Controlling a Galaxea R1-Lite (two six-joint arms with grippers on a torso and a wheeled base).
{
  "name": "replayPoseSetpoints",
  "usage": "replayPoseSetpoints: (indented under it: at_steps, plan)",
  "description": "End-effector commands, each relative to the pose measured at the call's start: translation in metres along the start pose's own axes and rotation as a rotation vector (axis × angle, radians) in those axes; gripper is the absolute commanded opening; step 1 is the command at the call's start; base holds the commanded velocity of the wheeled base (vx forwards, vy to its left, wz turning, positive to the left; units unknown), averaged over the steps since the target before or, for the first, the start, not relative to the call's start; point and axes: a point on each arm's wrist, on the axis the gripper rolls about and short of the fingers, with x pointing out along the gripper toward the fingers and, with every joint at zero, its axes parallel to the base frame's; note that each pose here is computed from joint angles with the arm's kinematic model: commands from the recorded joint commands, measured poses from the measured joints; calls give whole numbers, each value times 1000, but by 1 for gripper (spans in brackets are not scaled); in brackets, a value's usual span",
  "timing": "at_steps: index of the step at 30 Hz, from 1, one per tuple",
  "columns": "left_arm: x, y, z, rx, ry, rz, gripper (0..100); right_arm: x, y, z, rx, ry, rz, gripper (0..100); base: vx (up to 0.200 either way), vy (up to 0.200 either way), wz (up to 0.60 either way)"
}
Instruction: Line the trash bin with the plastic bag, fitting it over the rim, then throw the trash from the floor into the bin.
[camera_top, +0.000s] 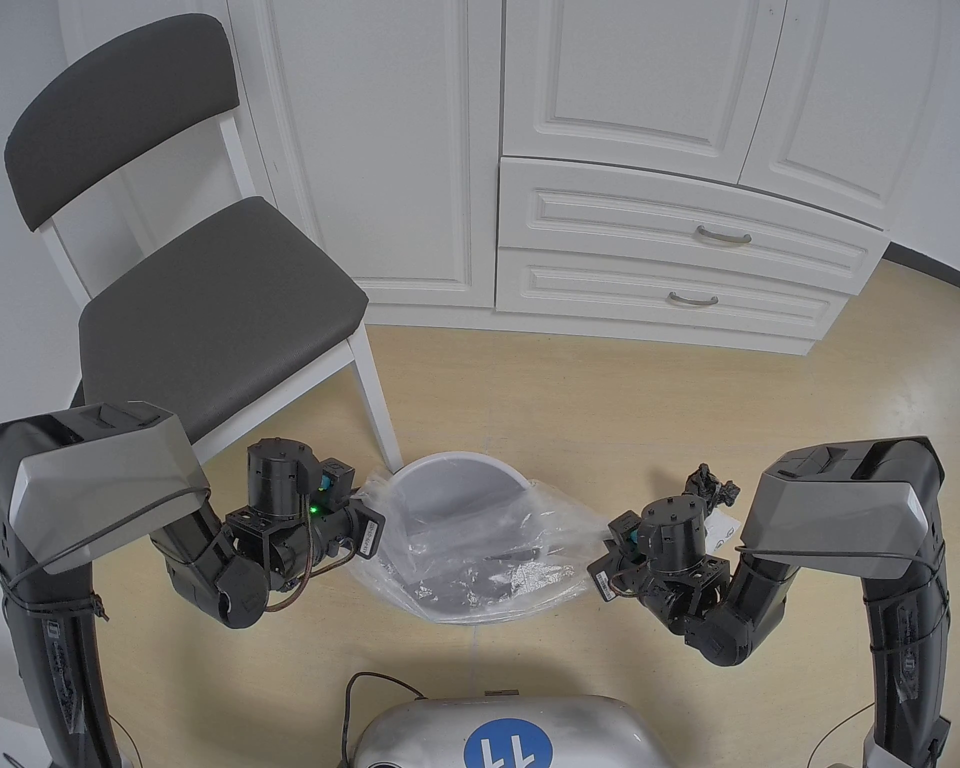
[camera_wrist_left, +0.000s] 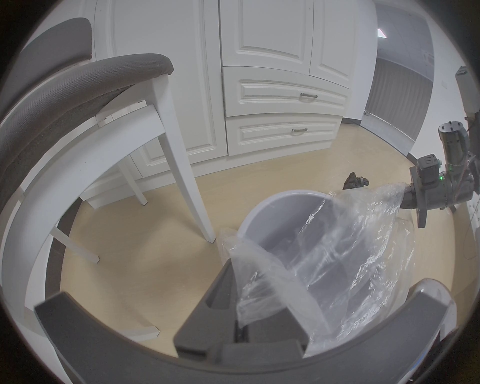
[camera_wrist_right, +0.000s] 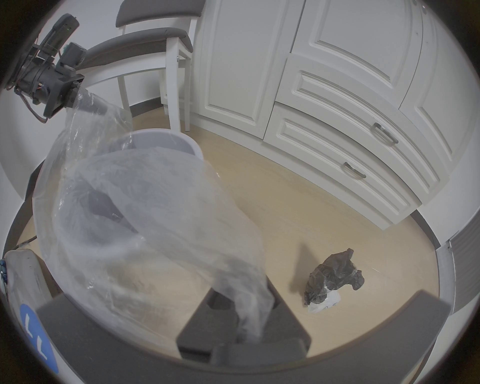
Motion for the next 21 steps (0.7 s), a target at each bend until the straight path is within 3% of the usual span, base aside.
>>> replayPoseSetpoints:
  at_steps: [1,4,5,11,21]
  plan:
    - [-26,6,12,9,7,-3,0,-31,-15,-1,-72,53,17,0,0,0,0]
    - [-40,8,18,31,33,-10,0,-45,-20,1,-129,73,29,0,0,0,0]
    - [-58,15,24,75,84,-15,0,-60,-27,2,-176,84,42,0,0,0,0]
    - [-97,28,33,117,138,-149,0,-86,-33,1,-258,83,88,0,0,0,0]
    - [-114,31,32,200,159,-173,0,-99,-32,1,-297,78,107,0,0,0,0]
